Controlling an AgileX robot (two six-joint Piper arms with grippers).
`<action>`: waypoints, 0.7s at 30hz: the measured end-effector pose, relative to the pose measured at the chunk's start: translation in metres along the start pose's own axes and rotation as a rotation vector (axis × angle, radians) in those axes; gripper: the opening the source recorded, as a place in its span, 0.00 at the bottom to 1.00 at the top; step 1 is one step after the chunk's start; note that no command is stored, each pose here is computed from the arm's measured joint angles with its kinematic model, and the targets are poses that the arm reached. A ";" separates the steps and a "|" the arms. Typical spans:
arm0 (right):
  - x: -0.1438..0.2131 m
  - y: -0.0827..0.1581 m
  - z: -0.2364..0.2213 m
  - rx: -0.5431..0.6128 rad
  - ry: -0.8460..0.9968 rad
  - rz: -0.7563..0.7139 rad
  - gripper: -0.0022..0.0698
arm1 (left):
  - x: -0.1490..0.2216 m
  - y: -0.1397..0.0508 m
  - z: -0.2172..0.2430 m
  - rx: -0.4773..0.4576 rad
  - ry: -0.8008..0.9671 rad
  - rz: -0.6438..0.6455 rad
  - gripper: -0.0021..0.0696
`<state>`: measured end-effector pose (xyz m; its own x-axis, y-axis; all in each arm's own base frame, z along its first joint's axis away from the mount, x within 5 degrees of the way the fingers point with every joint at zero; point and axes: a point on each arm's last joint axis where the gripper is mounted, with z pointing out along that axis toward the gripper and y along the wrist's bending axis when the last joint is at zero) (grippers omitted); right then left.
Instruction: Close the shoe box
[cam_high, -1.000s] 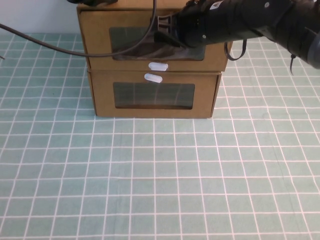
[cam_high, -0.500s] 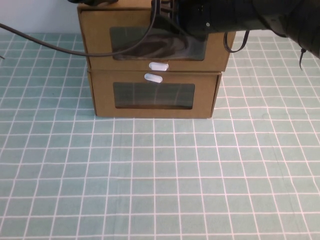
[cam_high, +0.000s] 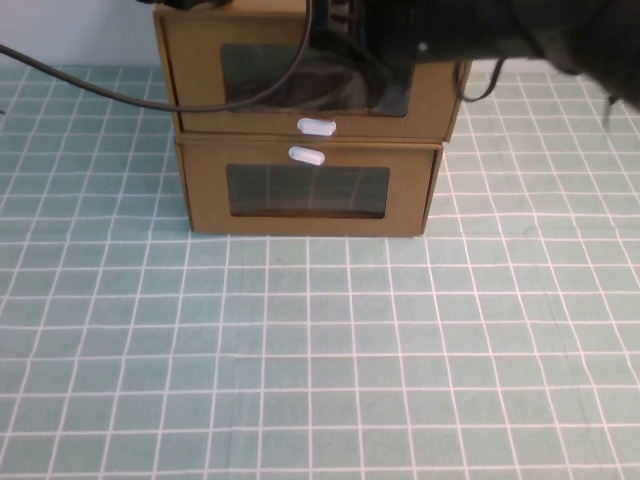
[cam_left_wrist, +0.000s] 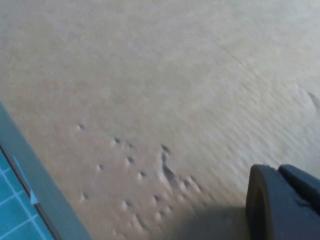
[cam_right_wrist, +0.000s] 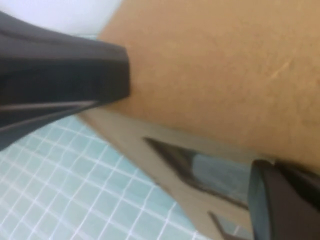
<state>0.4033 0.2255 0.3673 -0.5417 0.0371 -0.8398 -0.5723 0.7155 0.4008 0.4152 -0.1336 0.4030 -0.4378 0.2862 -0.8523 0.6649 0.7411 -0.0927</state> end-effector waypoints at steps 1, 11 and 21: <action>-0.004 0.003 -0.007 -0.010 0.001 -0.010 0.01 | -0.002 -0.002 -0.004 -0.001 0.003 0.012 0.02; -0.026 0.053 -0.108 -0.001 0.109 -0.125 0.01 | -0.030 -0.035 -0.080 -0.040 -0.067 0.122 0.02; 0.024 0.098 -0.250 0.163 0.130 -0.218 0.01 | -0.002 -0.088 -0.179 -0.141 -0.246 0.158 0.02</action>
<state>0.1803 0.1216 0.4781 -0.4977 -0.2117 -0.8411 -0.5827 0.7999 0.1435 0.2492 -0.0906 0.5053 -0.1648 0.2618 -0.9509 0.6150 0.7810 0.1085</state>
